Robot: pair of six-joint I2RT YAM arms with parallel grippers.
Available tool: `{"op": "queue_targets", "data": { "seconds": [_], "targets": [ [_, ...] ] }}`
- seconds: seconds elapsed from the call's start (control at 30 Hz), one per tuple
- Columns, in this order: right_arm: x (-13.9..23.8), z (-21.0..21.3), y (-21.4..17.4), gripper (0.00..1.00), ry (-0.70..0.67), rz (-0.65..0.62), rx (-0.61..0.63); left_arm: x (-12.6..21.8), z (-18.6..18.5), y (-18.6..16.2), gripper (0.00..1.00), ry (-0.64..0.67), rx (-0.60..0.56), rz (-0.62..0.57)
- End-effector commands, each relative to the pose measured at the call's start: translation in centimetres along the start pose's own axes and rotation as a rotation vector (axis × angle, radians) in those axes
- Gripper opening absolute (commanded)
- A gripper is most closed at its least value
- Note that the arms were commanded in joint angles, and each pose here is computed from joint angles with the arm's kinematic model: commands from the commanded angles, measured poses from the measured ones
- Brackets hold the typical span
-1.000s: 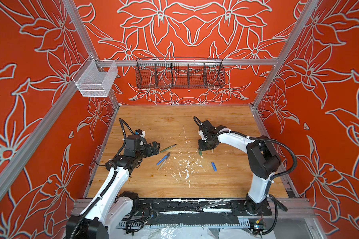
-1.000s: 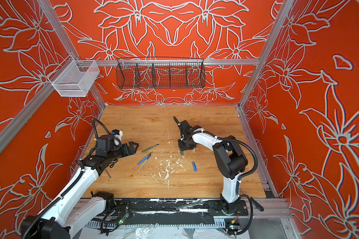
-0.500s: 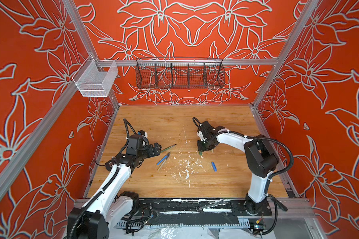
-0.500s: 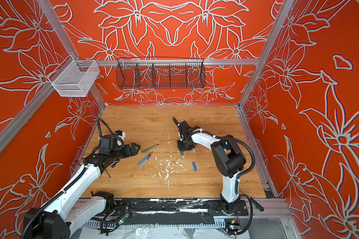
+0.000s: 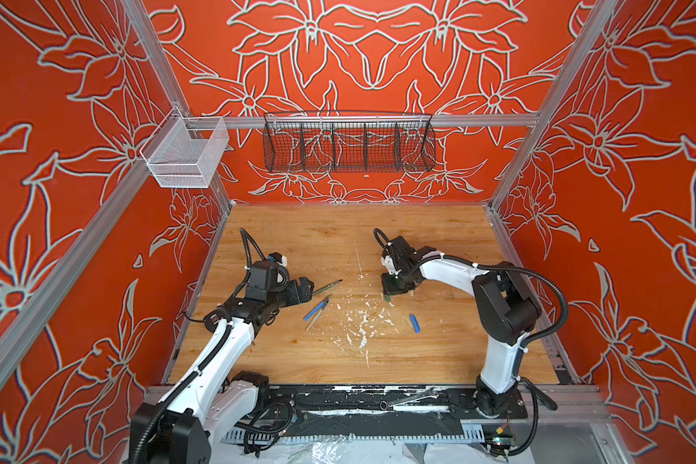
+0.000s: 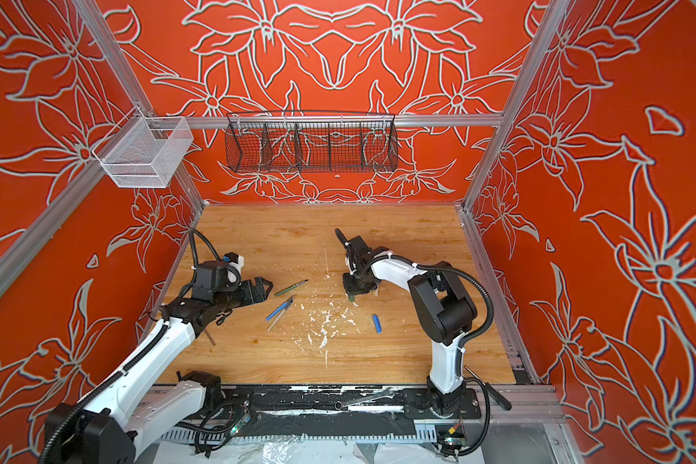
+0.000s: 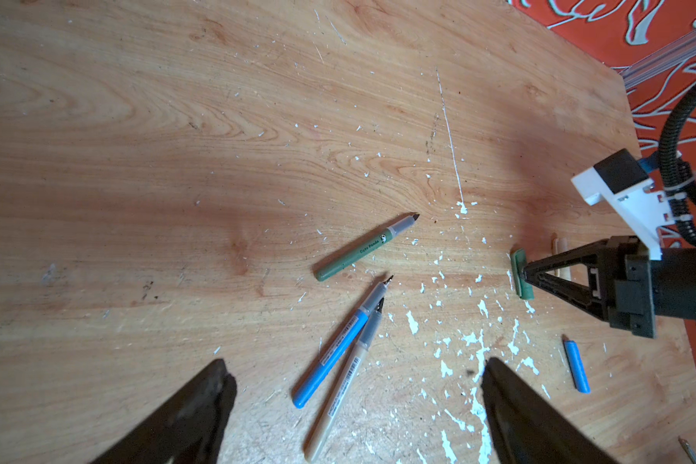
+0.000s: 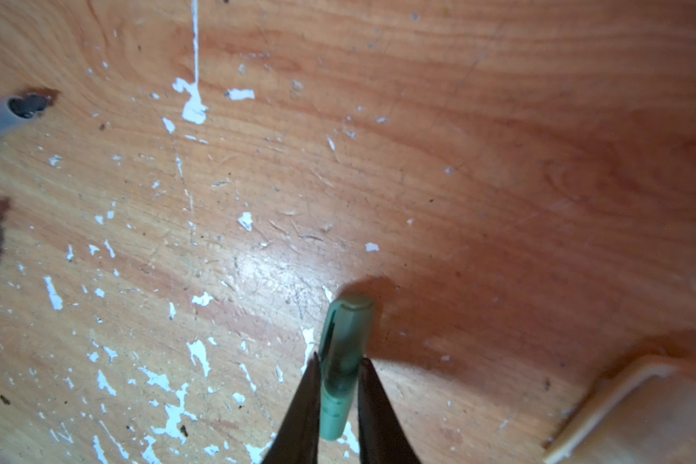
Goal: Insert the pens into the pen caps
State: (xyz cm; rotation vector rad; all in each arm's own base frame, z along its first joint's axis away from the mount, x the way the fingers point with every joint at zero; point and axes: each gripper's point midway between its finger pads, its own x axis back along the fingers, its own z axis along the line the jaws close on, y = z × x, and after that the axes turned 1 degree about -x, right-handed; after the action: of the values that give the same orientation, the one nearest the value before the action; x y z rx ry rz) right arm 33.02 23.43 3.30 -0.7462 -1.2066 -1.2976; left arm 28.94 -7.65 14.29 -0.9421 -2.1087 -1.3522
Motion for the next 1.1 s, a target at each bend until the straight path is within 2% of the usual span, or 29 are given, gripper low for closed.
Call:
{"op": "queue_targets", "data": {
  "seconds": [0.0,0.67,1.0,1.07],
  "targets": [
    [-0.7,-0.7,-0.8,0.19,-0.009,0.031,-0.033,-0.3,-0.5,0.0,0.97,-0.007,-0.021,0.022],
    [-1.3,-1.7,-1.3,0.19,-0.042,0.052,-0.048,-2.0,-1.1,-1.0,0.97,0.001,-0.06,0.103],
    [0.9,-0.5,0.0,0.14,0.0,-0.019,-0.045,-3.7,-1.3,-1.1,0.97,0.019,-0.101,0.187],
    [1.6,-0.3,0.3,0.14,0.006,-0.039,-0.044,-4.3,-1.0,-1.1,0.97,0.056,-0.121,0.215]
  ]
}}
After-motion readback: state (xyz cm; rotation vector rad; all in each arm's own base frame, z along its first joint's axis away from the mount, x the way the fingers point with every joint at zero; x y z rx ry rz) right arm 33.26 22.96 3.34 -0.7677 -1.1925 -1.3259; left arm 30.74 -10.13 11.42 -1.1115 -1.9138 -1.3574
